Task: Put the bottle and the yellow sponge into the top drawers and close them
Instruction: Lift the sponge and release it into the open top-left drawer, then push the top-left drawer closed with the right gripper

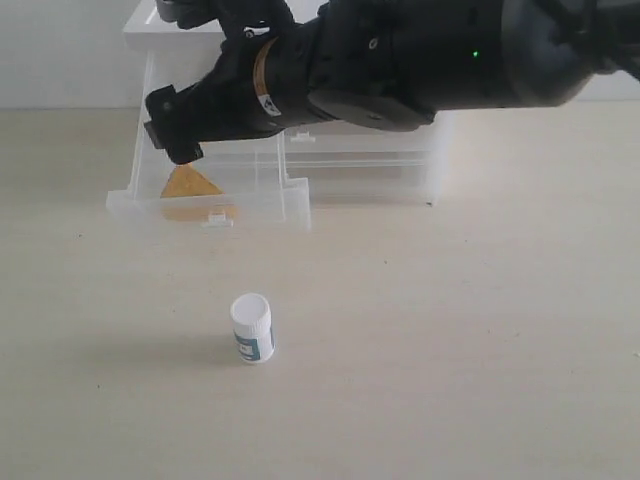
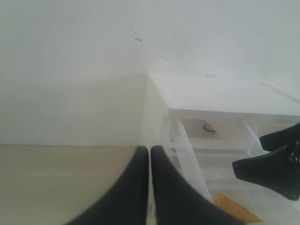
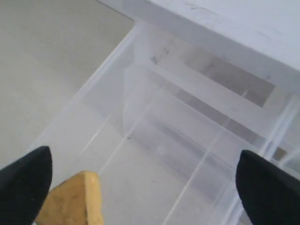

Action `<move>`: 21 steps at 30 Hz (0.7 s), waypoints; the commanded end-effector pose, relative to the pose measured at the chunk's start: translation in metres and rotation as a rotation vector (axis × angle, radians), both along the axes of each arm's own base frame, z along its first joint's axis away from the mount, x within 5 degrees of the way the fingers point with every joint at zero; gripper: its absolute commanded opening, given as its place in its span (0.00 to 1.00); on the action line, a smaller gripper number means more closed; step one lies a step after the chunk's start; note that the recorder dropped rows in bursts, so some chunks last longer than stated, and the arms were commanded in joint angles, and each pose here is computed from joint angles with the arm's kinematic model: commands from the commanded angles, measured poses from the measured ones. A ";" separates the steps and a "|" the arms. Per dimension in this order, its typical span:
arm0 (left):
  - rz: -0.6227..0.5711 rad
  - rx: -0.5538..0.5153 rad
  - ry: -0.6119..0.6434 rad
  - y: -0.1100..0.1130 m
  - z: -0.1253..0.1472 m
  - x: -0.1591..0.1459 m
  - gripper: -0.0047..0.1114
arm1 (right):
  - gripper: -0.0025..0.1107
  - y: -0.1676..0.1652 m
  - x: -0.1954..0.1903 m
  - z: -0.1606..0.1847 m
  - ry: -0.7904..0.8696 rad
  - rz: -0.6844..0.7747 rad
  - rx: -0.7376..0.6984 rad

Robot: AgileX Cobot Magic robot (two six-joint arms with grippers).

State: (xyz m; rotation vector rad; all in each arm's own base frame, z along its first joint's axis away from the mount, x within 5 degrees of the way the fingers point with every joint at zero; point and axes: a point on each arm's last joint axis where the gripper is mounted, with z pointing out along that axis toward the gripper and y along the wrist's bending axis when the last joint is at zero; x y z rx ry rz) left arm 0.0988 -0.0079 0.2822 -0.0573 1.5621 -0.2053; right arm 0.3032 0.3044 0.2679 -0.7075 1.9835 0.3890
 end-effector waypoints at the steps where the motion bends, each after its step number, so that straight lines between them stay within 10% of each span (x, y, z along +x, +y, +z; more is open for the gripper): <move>1: 0.004 -0.017 -0.002 0.000 0.000 -0.001 0.07 | 0.64 -0.009 -0.021 0.034 -0.037 -0.035 -0.067; 5: 0.004 -0.017 -0.002 0.000 0.000 -0.001 0.07 | 0.04 -0.008 -0.063 0.048 -0.030 0.012 -0.153; 12: -0.026 -0.019 -0.008 -0.002 -0.001 -0.001 0.07 | 0.03 0.004 -0.114 -0.005 0.020 0.208 -0.267; 21: -0.025 -0.019 -0.002 -0.002 -0.003 -0.001 0.07 | 0.02 0.025 -0.086 -0.052 -0.031 0.251 -0.348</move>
